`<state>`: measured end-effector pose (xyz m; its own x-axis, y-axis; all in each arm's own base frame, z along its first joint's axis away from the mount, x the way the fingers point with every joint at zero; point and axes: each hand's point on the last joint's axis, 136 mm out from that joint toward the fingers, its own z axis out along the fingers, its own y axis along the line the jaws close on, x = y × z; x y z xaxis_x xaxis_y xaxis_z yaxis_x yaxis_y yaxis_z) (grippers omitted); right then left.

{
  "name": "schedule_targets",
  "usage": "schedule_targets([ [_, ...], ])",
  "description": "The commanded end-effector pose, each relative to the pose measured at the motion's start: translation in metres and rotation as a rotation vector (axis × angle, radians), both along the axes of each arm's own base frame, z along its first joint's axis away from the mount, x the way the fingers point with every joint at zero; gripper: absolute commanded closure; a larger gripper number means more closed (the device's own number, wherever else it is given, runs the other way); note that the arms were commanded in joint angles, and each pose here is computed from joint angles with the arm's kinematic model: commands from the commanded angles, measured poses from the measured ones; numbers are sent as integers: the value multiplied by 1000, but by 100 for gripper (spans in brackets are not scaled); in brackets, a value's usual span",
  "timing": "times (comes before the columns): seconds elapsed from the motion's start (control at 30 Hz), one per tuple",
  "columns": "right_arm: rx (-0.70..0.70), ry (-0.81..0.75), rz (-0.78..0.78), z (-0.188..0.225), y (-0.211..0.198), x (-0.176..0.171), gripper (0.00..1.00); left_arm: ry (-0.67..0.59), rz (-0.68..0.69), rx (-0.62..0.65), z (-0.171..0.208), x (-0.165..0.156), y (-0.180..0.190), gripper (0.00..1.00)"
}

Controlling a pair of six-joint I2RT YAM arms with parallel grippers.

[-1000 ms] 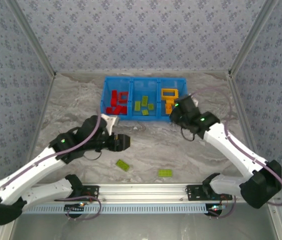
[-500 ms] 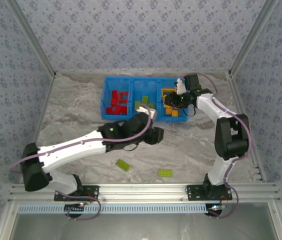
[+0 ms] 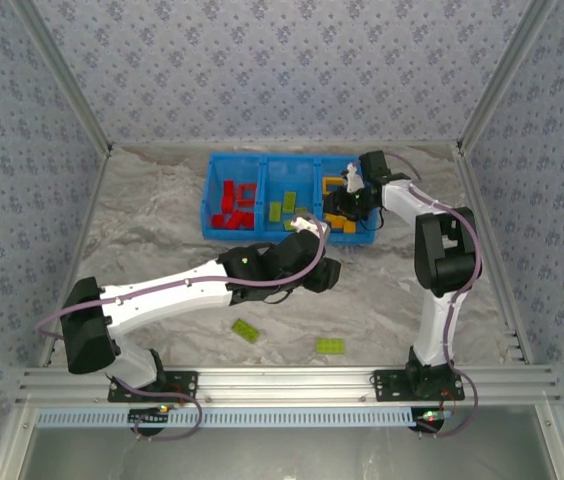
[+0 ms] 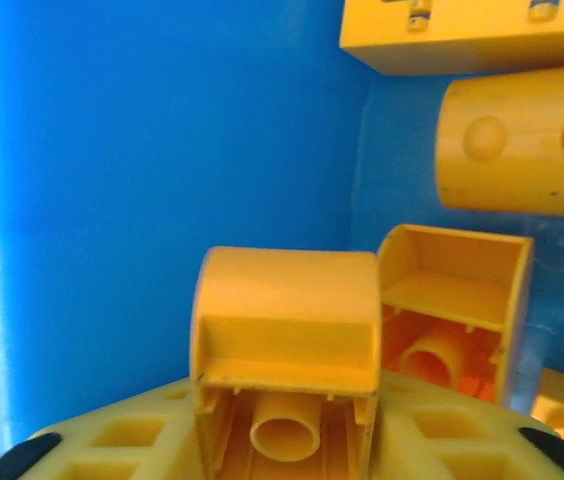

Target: Sort the legos into containers by color

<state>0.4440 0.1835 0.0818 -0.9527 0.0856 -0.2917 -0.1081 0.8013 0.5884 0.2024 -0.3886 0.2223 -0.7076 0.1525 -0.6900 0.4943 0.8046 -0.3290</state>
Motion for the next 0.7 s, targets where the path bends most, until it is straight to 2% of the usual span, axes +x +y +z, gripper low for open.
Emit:
schedule_targets([
  [0.0,-13,18,-8,1,-2,1,51,-35,14,-32,20,1,6,38],
  [0.1,-25,13,-10,5,-3,1,45,-37,17,-28,20,0,8,38],
  [0.27,-41,-27,-19,23,-6,1,44,-27,57,-9,16,1,20,38],
  [0.33,-41,-56,-21,38,-6,-1,45,-10,100,11,11,1,31,38],
  [0.4,-46,-99,-21,58,-5,-4,45,26,200,59,2,1,56,38],
  [0.53,-103,-239,-3,108,0,-24,45,210,481,155,-33,-13,126,37],
  [0.67,-189,-411,91,138,25,-75,43,448,679,111,-84,-45,163,37],
])
